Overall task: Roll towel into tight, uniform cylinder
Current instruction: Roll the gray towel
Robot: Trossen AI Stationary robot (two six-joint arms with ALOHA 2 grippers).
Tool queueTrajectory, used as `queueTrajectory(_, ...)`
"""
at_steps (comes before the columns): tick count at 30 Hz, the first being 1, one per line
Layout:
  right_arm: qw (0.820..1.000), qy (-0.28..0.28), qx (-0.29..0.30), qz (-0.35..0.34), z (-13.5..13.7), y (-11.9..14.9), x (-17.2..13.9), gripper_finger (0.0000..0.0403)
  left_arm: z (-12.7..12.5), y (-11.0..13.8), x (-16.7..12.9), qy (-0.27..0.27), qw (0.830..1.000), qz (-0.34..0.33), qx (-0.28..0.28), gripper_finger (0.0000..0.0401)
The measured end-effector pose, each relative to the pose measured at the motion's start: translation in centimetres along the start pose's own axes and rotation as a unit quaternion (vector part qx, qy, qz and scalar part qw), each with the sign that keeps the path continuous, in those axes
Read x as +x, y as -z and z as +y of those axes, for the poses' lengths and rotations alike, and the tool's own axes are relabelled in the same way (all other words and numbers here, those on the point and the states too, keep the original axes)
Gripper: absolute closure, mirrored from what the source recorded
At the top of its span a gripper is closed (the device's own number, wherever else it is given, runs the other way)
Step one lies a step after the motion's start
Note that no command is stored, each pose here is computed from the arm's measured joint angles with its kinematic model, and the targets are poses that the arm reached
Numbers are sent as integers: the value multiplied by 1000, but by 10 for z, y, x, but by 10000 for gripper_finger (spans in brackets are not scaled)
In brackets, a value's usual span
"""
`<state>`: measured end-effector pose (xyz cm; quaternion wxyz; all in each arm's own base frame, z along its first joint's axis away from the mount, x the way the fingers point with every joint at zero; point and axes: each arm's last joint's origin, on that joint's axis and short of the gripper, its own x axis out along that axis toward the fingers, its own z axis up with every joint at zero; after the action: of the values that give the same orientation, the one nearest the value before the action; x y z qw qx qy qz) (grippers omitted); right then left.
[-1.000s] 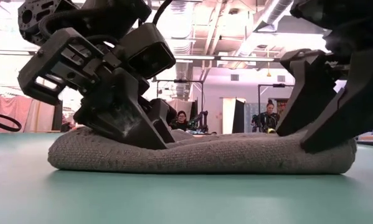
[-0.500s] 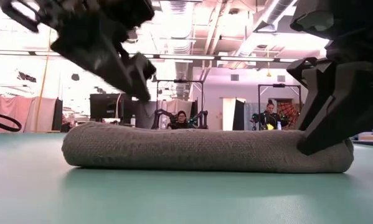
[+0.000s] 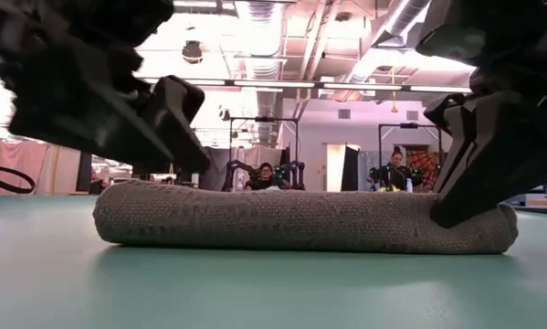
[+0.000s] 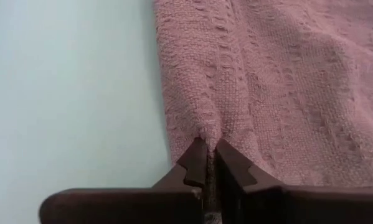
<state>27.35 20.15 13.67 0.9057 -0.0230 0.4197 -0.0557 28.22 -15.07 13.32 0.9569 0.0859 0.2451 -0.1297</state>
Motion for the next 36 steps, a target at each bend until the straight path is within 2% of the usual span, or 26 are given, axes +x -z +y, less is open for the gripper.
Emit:
queueTrajectory(9, 1000, 1, 6, 2, -1, -1, 1, 368, -3, 11, 6, 24, 999, 35, -1, 215)
queueTrajectory(14, 1000, -3, 14, 5, -4, -3, 3, 368, 0, 18, 5, -27, 997, 73, -16, 199)
queueTrajectory(17, 1000, -5, 22, 5, -4, -3, 3, 368, 5, 20, 5, -68, 994, 79, -42, 198)
queueTrajectory(19, 1000, -6, 28, 7, -4, -3, 3, 368, 8, 20, 6, -77, 992, 79, -55, 203)
queueTrajectory(23, 999, -13, 51, 12, -3, -2, 3, 368, 12, 25, 5, -79, 990, 90, -72, 239)
queueTrajectory(28, 995, -29, 89, 24, -3, -2, 2, 368, 12, 26, 4, -85, 989, 74, -96, 336)
queueTrajectory(30, 994, -33, 105, 28, -3, -2, 2, 368, 10, 23, 5, -63, 991, 60, -102, 380)
queueTrajectory(31, 993, -34, 112, 30, -3, -2, 2, 369, 9, 22, 5, -46, 991, 57, -110, 388)
queueTrajectory(36, 986, -63, 144, 48, -6, -7, 0, 369, 14, 20, 7, 44, 981, 66, -177, 396)
